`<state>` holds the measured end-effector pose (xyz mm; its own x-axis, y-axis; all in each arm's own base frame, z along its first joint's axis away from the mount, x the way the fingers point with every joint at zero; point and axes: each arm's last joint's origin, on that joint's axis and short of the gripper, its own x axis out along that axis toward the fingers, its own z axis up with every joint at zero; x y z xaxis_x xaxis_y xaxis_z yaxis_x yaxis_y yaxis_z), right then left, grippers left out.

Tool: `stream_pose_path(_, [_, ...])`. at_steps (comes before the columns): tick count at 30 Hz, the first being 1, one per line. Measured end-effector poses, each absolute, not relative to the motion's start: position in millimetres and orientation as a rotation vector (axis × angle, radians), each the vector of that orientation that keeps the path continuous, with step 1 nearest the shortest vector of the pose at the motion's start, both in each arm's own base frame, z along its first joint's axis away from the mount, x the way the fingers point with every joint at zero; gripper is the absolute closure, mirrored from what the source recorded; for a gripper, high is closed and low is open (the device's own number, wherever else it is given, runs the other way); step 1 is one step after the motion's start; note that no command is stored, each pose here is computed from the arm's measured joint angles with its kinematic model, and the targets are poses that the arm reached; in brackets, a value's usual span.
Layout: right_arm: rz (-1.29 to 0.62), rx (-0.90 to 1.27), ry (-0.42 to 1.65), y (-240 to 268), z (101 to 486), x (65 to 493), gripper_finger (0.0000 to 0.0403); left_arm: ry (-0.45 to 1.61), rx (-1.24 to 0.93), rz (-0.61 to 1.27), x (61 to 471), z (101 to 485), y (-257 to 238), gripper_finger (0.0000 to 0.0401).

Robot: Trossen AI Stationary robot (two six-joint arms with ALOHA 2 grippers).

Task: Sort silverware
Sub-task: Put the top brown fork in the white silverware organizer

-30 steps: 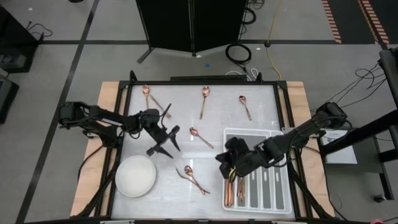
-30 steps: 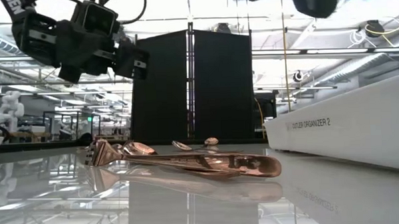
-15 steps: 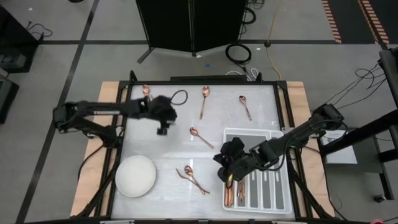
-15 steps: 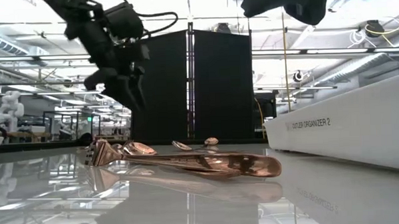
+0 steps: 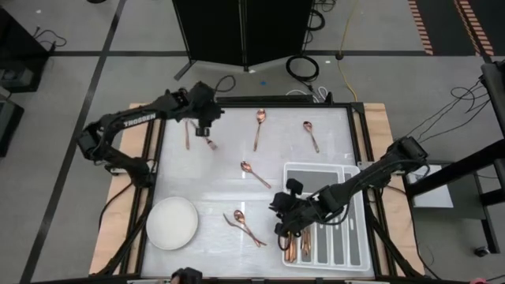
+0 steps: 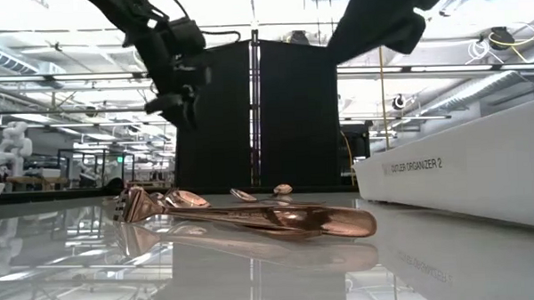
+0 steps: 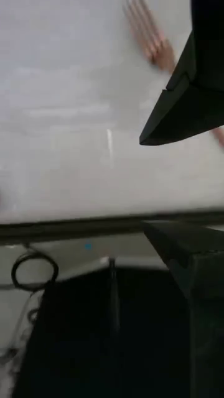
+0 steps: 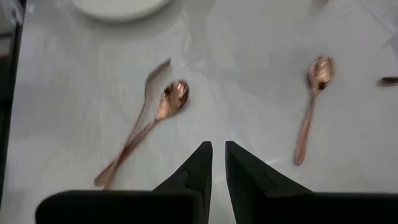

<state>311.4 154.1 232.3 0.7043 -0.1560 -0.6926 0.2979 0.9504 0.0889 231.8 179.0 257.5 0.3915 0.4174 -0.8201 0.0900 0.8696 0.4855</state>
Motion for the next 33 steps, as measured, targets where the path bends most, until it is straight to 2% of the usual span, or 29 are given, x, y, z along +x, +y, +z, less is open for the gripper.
stream_pose_path(4, [-0.252, 0.176, 0.789, 156, 221, 314, 0.0365, 1.300, 0.583, 0.042, 224, 240, 186, 0.0194])
stream_pose_path(7, [-0.237, 0.165, 0.824, 160, 213, 315, 0.0365, 1.422, 0.555, -0.094, 219, 218, 189, 0.0194])
stream_pose_path(18, [-0.196, 0.139, 0.873, 177, 198, 311, 0.0365, 1.636, 0.463, -0.219, 230, 158, 203, 0.0194])
stream_pose_path(26, [-0.197, 0.113, 0.871, 172, 199, 313, 0.0365, 1.685, 0.449, -0.290, 233, 139, 205, 0.0194])
stream_pose_path(29, [-0.204, 0.102, 0.871, 168, 199, 316, 0.0365, 1.684, 0.465, -0.312, 233, 138, 205, 0.0208])
stream_pose_path(33, [-0.211, 0.092, 0.872, 162, 199, 318, 0.0365, 1.692, 0.455, -0.325, 233, 139, 205, 0.0261])
